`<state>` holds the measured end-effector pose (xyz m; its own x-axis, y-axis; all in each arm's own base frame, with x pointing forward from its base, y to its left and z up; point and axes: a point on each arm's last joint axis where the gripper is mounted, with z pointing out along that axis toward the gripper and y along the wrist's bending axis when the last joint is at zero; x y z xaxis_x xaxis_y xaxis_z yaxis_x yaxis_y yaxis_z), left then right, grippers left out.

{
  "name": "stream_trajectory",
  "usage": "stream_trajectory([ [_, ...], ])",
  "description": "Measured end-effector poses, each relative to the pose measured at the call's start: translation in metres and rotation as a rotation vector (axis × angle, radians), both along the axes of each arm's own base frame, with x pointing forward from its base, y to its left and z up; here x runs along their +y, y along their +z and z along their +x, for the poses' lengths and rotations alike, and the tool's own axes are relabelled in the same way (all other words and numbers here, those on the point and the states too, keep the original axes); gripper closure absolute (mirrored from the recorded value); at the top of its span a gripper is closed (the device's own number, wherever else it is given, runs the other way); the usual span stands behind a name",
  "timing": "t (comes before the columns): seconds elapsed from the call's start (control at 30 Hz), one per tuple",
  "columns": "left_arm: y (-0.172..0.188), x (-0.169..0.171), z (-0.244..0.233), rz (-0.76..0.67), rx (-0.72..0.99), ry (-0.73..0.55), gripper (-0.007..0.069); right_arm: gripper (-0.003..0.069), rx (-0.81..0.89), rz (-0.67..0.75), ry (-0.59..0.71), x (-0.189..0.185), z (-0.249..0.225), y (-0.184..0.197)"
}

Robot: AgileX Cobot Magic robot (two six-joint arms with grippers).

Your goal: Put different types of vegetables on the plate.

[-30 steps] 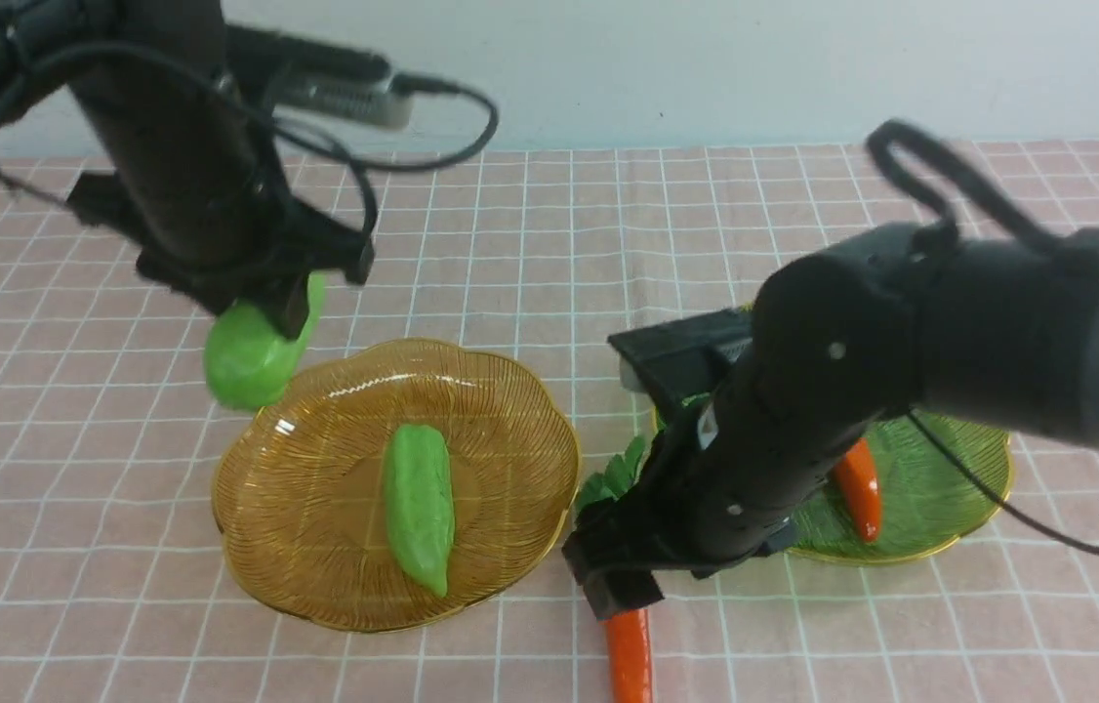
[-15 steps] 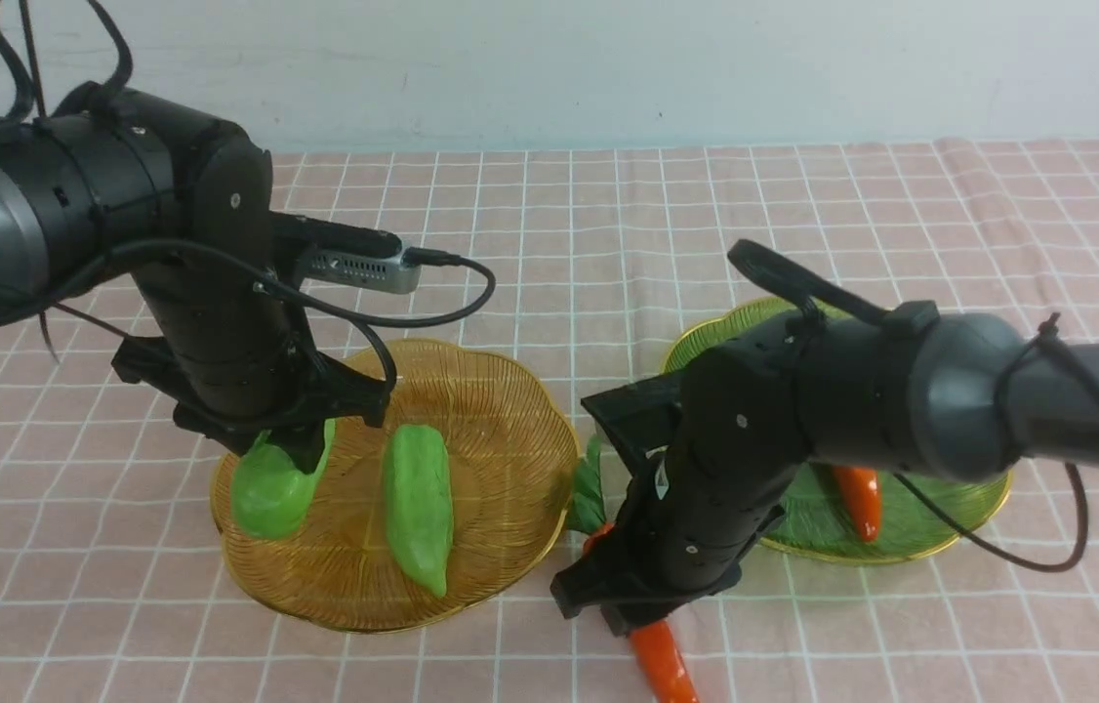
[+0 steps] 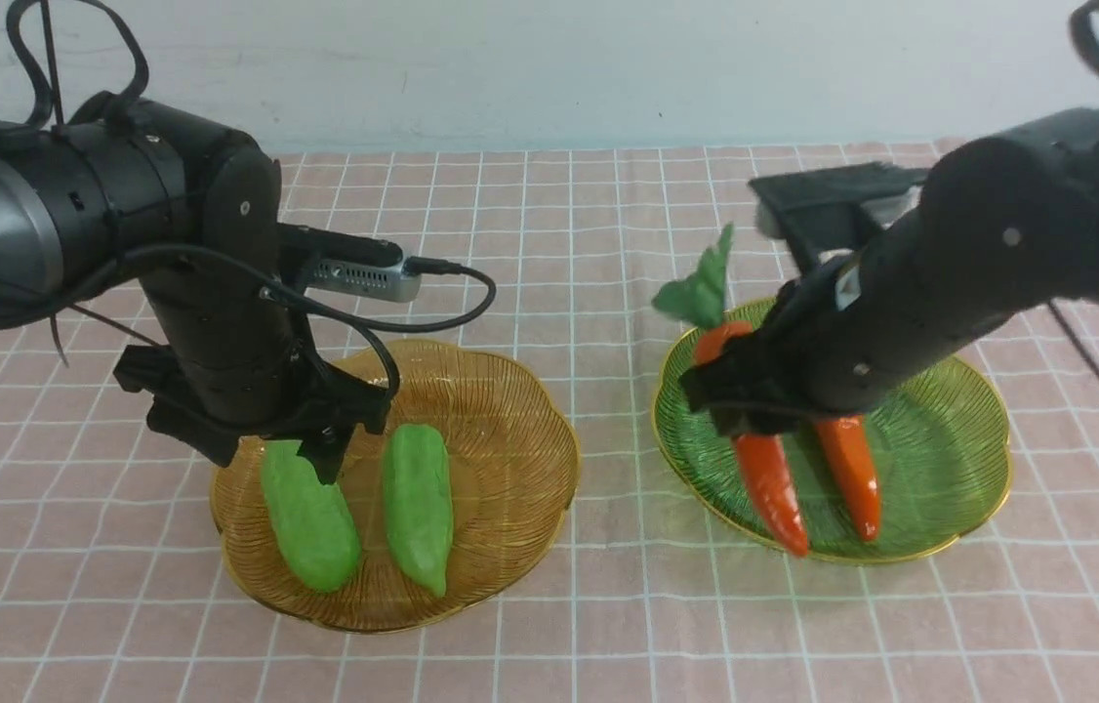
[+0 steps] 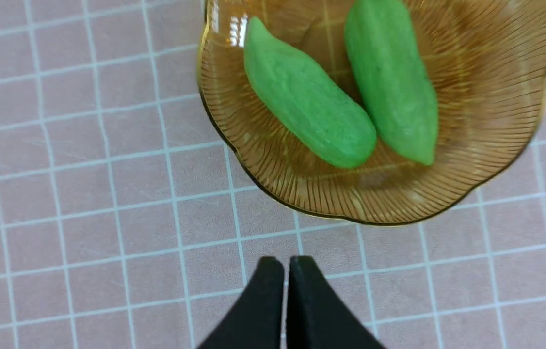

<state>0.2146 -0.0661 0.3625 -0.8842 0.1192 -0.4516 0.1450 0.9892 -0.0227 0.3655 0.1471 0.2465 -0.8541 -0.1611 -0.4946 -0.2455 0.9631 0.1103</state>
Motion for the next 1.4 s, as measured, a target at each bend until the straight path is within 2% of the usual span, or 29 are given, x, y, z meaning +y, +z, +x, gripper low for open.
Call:
stream_trajectory([
  [0.03, 0.006, 0.004, -0.012, -0.013, -0.041, -0.002, 0.0629, 0.0168, -0.009, -0.02, 0.009, -0.002, -0.001, 0.005],
  [0.1, 0.015, 0.013, -0.041, -0.043, -0.134, -0.006, 0.0629, 0.0234, -0.06, -0.051, 0.025, -0.008, -0.009, 0.029],
  [0.2, 0.015, 0.025, -0.075, -0.082, -0.259, -0.014, 0.0629, 0.0398, -0.205, -0.041, 0.029, -0.022, -0.037, 0.087],
  [0.3, 0.004, 0.032, -0.097, -0.107, -0.338, -0.019, 0.0629, 0.0599, -0.396, 0.023, 0.017, -0.042, -0.086, 0.155],
  [0.37, -0.005, 0.035, -0.106, -0.12, -0.372, -0.023, 0.0629, 0.0652, -0.54, 0.08, 0.009, -0.057, -0.126, 0.191],
  [0.43, -0.016, 0.036, -0.111, -0.128, -0.404, -0.025, 0.0629, 0.0669, -0.699, 0.141, 0.002, -0.077, -0.177, 0.213],
  [0.57, -0.036, 0.036, -0.113, -0.155, -0.474, -0.033, 0.0629, 0.0674, -0.91, 0.222, -0.002, -0.106, -0.251, 0.2],
  [0.7, -0.046, 0.033, -0.11, -0.183, -0.494, -0.034, 0.0629, 0.0674, -1.133, 0.302, -0.002, -0.124, -0.3, 0.15],
  [0.73, -0.048, 0.033, -0.109, -0.192, -0.505, -0.035, 0.0629, 0.0674, -1.292, 0.448, -0.026, -0.133, -0.329, 0.112],
  [1.03, -0.048, 0.033, -0.109, -0.192, -0.507, -0.035, 0.0629, 0.0674, -1.355, 0.49, -0.025, -0.137, -0.34, 0.092],
  [1.23, -0.047, 0.035, -0.115, -0.194, -0.507, -0.034, 0.0629, 0.0674, -1.403, 0.451, -0.007, -0.139, -0.346, 0.085],
  [1.4, -0.044, 0.04, -0.132, -0.207, -0.573, -0.041, 0.0629, 0.0674, -1.423, 0.414, 0.006, -0.14, -0.347, 0.084],
])
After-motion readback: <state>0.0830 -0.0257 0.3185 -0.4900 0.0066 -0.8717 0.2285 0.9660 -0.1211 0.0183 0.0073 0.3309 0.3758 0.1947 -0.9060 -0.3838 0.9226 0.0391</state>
